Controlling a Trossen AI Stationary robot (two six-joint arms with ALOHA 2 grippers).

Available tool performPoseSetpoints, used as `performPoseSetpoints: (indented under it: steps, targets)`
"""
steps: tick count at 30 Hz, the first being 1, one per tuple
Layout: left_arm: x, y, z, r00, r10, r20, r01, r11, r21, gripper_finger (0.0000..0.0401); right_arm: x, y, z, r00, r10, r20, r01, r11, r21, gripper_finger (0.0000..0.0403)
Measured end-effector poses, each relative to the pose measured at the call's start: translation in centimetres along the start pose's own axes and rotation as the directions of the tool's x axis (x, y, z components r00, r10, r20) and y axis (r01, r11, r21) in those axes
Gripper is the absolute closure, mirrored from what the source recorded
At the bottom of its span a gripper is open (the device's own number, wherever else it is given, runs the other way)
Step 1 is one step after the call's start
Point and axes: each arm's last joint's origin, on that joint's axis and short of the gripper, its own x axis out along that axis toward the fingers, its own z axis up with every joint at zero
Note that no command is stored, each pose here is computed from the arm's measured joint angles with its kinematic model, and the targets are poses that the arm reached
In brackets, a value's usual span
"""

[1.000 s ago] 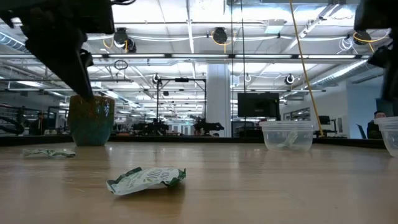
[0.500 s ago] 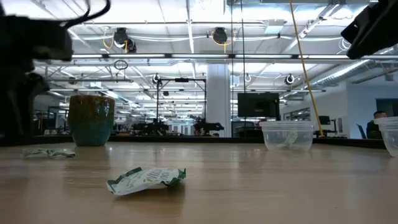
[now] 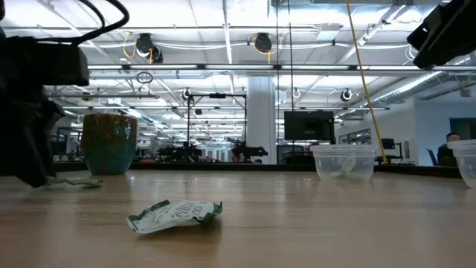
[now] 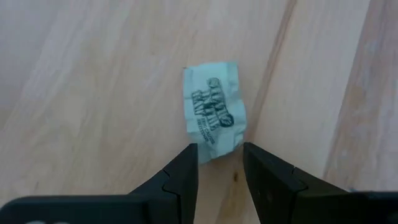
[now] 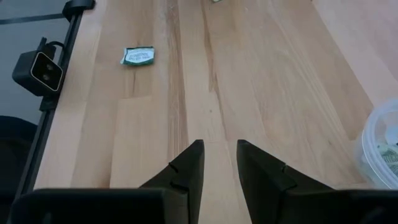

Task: Pick and place items into bin
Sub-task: Put the white stevia packet into the top transparent bin

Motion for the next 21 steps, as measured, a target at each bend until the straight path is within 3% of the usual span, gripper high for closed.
performPoseSetpoints:
  steps: [6, 17, 21]
  targets:
    - [0.1, 0.2, 0.2, 1.0, 0.017, 0.013, -0.017, 1.0, -0.002, 0.0276, 0.0, 0.0, 0.0, 1.0, 0.0, 0.0, 0.0, 1.0, -0.004, 0.0312]
    - [0.4, 0.7, 1.0, 0.999, 0.029, 0.018, -0.029, 0.999, 0.023, 0.039, 0.0, 0.0, 0.0, 1.0, 0.0, 0.0, 0.0, 1.0, -0.008, 0.0312]
    - [0.5, 0.8, 1.2, 0.999, 0.04, 0.03, -0.04, 0.999, 0.021, 0.0394, 0.0, 0.0, 0.0, 1.0, -0.001, 0.0, 0.001, 1.0, -0.008, 0.0312]
